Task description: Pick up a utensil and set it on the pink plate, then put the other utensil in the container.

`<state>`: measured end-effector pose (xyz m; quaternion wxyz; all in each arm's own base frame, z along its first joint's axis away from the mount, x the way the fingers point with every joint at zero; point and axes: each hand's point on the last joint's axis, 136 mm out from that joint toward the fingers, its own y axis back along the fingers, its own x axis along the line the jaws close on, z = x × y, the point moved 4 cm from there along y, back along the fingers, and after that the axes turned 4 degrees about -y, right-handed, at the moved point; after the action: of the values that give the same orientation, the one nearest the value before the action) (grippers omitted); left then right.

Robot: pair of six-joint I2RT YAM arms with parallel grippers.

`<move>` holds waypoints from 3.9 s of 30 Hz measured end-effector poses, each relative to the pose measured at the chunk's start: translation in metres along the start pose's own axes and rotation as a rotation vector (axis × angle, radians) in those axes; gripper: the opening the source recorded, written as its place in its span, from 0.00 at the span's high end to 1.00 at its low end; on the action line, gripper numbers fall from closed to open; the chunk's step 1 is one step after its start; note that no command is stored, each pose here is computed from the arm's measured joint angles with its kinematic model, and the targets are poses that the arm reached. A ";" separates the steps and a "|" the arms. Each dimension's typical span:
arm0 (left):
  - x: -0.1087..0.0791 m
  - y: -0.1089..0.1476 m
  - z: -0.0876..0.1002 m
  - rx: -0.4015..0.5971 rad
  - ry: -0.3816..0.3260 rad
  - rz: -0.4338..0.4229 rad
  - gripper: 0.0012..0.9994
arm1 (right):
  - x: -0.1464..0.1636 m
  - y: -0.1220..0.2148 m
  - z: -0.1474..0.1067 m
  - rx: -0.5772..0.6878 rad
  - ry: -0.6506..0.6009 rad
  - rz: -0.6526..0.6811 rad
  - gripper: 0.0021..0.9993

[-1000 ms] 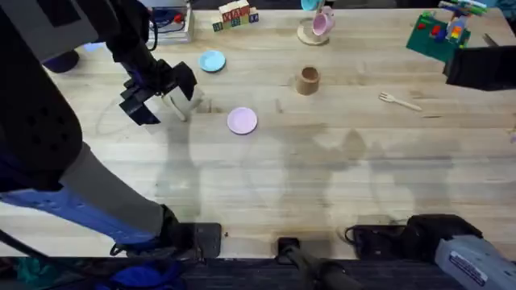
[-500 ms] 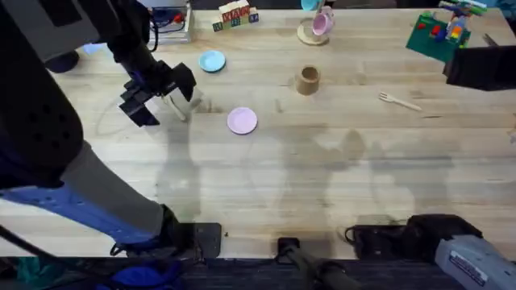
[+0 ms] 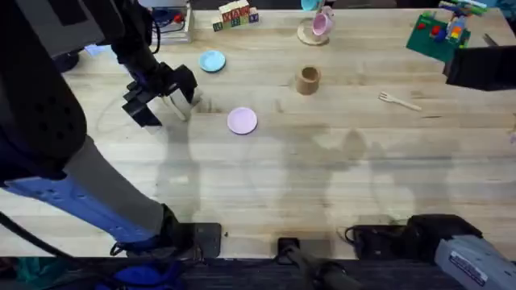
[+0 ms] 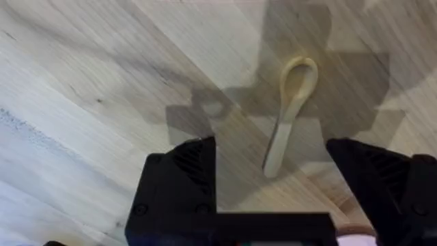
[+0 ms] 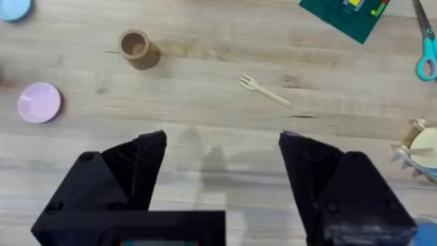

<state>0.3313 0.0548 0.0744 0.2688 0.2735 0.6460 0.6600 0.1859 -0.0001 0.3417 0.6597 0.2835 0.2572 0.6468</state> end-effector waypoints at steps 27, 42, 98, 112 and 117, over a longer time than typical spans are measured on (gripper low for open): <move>-0.001 -0.001 0.001 -0.001 -0.001 -0.003 0.00 | 0.000 0.000 0.000 0.000 0.000 0.000 0.00; -0.008 -0.001 0.003 -0.011 0.005 -0.030 0.92 | 0.000 0.000 0.000 0.000 0.000 0.000 0.00; -0.084 0.109 -0.137 -0.153 -0.742 -0.142 0.96 | 0.000 0.000 0.000 0.000 0.000 0.000 0.00; -0.107 0.058 -0.153 -0.027 -0.804 -0.071 0.96 | 0.000 0.000 0.000 0.000 0.000 0.000 0.00; -0.113 0.056 -0.159 -0.032 -0.814 -0.080 0.96 | 0.000 0.000 0.000 0.000 0.000 0.000 0.00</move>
<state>0.2985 -0.1389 0.1266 0.5322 0.4826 0.4868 0.4969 0.1859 -0.0001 0.3417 0.6597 0.2833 0.2573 0.6468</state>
